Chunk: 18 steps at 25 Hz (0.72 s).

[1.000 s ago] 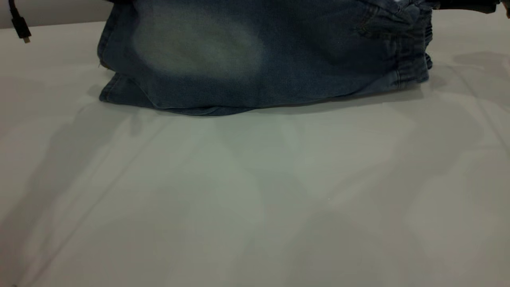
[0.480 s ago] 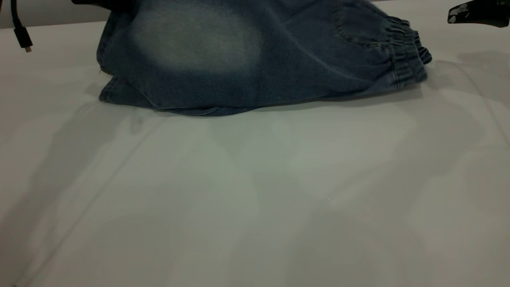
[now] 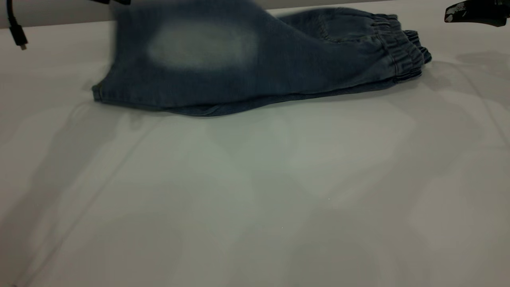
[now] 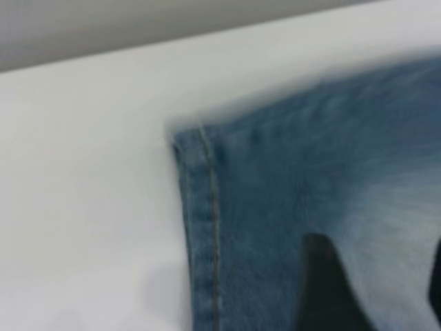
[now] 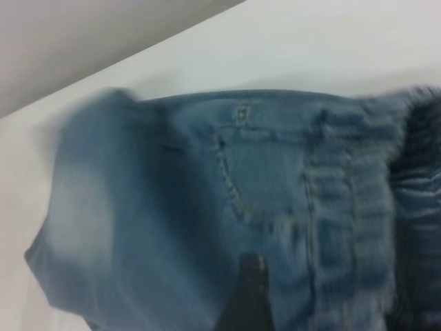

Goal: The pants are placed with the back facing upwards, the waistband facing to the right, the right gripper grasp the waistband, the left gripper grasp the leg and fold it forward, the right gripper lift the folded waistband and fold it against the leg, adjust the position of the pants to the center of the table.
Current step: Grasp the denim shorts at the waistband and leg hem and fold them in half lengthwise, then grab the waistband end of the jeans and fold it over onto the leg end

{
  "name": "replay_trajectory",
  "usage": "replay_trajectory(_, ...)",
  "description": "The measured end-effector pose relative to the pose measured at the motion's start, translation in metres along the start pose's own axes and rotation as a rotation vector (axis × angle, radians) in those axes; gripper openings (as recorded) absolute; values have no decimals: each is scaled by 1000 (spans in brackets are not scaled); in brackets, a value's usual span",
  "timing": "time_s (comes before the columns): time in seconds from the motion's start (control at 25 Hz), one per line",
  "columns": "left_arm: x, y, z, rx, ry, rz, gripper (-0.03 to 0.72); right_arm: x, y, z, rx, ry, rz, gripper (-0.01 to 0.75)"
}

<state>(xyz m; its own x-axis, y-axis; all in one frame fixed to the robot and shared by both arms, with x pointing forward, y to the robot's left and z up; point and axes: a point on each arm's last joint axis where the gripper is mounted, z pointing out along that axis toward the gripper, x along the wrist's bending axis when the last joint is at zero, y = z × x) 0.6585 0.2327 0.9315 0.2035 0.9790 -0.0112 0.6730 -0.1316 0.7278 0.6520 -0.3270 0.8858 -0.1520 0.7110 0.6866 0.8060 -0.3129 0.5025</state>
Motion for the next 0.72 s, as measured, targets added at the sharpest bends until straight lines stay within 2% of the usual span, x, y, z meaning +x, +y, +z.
replay_trajectory(0.08,1,2,0,-18,15,0,456,0,-1,0,13,-1,21,575)
replay_trajectory(0.2,3,4,0,-47,38,-5,518,-1,-4,0,43,-9,57,575)
replay_trajectory(0.44,1,1,0,-16,13,-11,533,-4,-10,1,101,-36,106,574)
replay_trajectory(0.72,-3,-4,0,39,-33,-10,535,-30,-33,21,150,-36,206,574)
